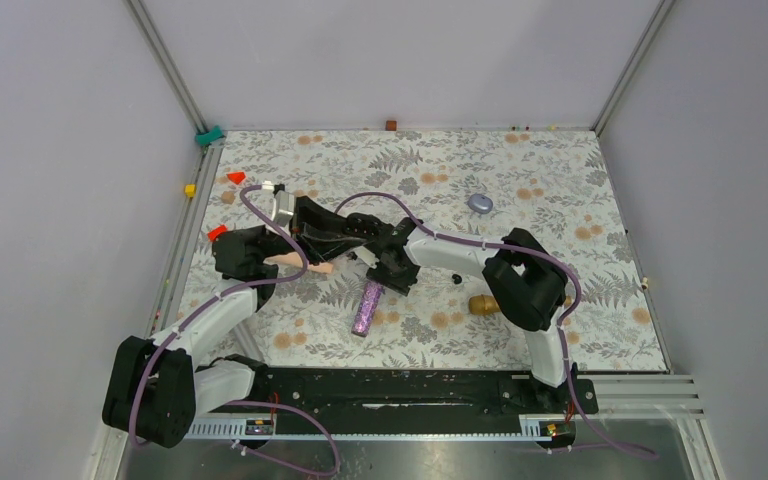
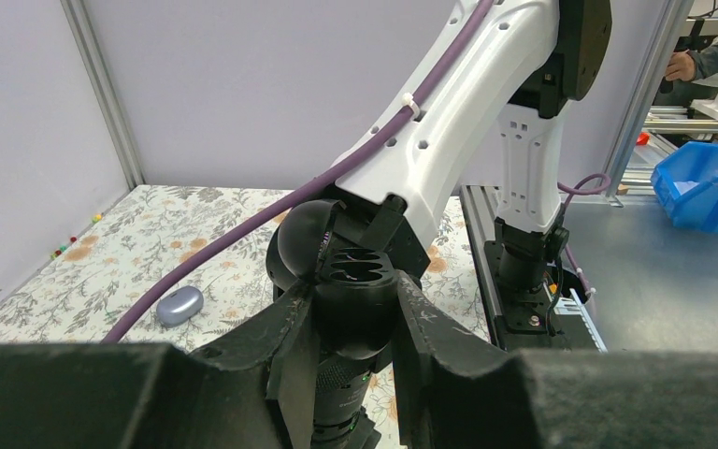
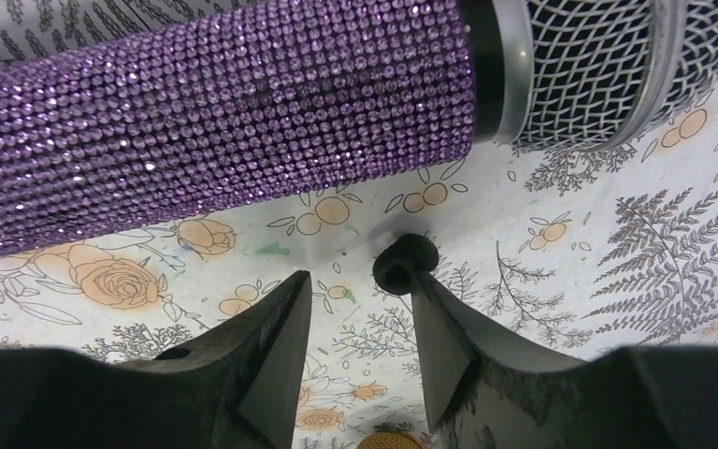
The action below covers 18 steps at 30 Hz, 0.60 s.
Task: Insert the wireless bluetooth earbuds into the charging case
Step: Pick up the earbud from the center of the board.
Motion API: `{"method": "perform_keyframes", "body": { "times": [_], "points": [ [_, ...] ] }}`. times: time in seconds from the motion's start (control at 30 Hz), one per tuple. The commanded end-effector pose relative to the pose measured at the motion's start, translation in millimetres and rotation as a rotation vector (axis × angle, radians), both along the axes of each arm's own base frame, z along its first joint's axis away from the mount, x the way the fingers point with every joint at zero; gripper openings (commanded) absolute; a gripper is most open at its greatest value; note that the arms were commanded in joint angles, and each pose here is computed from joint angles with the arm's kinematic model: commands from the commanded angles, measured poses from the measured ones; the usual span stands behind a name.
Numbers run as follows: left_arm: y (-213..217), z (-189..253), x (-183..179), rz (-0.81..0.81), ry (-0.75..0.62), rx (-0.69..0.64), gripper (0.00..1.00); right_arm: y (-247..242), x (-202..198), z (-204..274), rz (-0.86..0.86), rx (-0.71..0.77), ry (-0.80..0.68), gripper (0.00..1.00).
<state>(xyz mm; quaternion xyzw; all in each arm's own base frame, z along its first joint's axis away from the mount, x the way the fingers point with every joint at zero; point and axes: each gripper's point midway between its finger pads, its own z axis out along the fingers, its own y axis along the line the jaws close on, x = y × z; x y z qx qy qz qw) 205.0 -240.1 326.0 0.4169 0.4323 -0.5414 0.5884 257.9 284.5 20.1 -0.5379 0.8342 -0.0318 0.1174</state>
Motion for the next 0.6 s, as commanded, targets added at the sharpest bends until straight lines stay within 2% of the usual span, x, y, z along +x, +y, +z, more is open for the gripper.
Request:
{"method": "perform_keyframes", "body": {
  "times": [0.0,0.4,0.57],
  "points": [
    [3.2,18.9,-8.5,-0.005,-0.106,-0.021,0.00,-2.0,3.4,-8.3,0.024,-0.032,-0.024,0.49],
    [3.5,19.3,-8.7,-0.006,-0.105,-0.021,0.00,-7.2,12.5,-9.7,0.056,-0.060,-0.077,0.27],
    [3.5,19.6,-9.4,-0.010,-0.104,-0.020,0.00,-7.7,16.8,-5.9,0.060,-0.060,-0.104,0.23]
  ]
}}
